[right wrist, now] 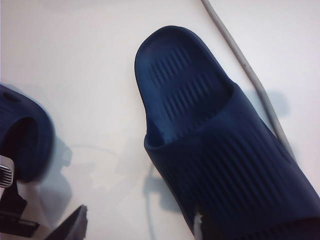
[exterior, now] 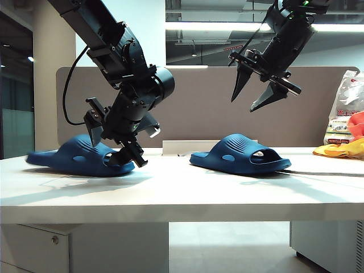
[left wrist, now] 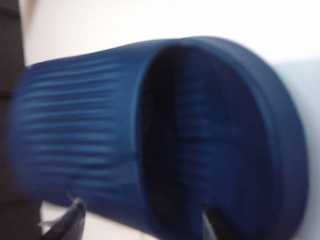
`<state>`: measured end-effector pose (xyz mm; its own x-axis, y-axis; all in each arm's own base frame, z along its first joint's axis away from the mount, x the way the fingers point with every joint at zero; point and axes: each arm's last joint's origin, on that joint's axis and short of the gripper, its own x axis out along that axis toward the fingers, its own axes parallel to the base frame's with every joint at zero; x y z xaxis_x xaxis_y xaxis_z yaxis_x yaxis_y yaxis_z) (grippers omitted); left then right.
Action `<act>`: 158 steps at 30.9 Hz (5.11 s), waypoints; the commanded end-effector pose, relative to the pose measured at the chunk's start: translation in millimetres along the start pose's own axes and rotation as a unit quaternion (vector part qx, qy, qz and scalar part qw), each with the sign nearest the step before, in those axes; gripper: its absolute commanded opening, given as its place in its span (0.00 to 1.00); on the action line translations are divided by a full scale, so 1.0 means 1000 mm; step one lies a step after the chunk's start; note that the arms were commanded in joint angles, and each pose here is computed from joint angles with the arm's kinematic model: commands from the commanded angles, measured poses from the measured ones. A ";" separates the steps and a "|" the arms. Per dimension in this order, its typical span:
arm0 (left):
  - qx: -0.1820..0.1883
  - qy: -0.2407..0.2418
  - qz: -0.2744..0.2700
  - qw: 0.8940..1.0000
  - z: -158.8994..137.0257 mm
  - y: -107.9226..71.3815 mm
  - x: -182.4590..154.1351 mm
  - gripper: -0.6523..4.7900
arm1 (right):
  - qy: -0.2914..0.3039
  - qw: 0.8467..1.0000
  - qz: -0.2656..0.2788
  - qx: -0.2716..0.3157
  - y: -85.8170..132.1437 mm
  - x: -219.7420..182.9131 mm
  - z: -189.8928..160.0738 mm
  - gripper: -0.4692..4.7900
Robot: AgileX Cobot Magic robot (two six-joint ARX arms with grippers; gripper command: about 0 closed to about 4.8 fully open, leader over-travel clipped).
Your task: Interlock the pair of blue slippers on the table with their fronts facing up.
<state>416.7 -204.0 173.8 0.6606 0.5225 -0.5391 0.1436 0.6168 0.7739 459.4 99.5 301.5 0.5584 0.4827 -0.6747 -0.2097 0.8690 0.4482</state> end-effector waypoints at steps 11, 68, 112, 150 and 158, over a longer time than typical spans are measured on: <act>0.005 0.031 0.055 0.998 -0.005 0.017 0.018 0.49 | -0.006 1.000 -0.001 -0.014 0.002 -0.004 0.002 0.60; -0.351 -0.018 -0.184 0.918 0.007 0.032 -0.012 0.75 | -0.010 1.000 -0.008 -0.026 0.002 -0.004 0.003 0.60; -0.926 -0.064 -0.213 0.305 -0.039 -0.010 0.006 0.56 | 0.015 1.000 -0.012 -0.017 -0.006 0.006 -0.009 0.60; -0.672 -0.109 -0.471 0.562 -0.054 0.045 0.016 0.11 | 0.012 0.999 0.041 -0.005 -0.002 0.005 -0.006 0.60; -0.534 -0.190 -0.381 0.731 -0.081 0.124 -0.010 0.11 | -0.006 0.997 0.080 0.003 0.002 0.005 -0.001 0.60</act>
<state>374.4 -91.5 236.1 0.8727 -0.3082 -0.3787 0.0022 0.7781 -0.6281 460.7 103.1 291.0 0.5128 0.5892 -0.6244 -0.2694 0.8010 0.5346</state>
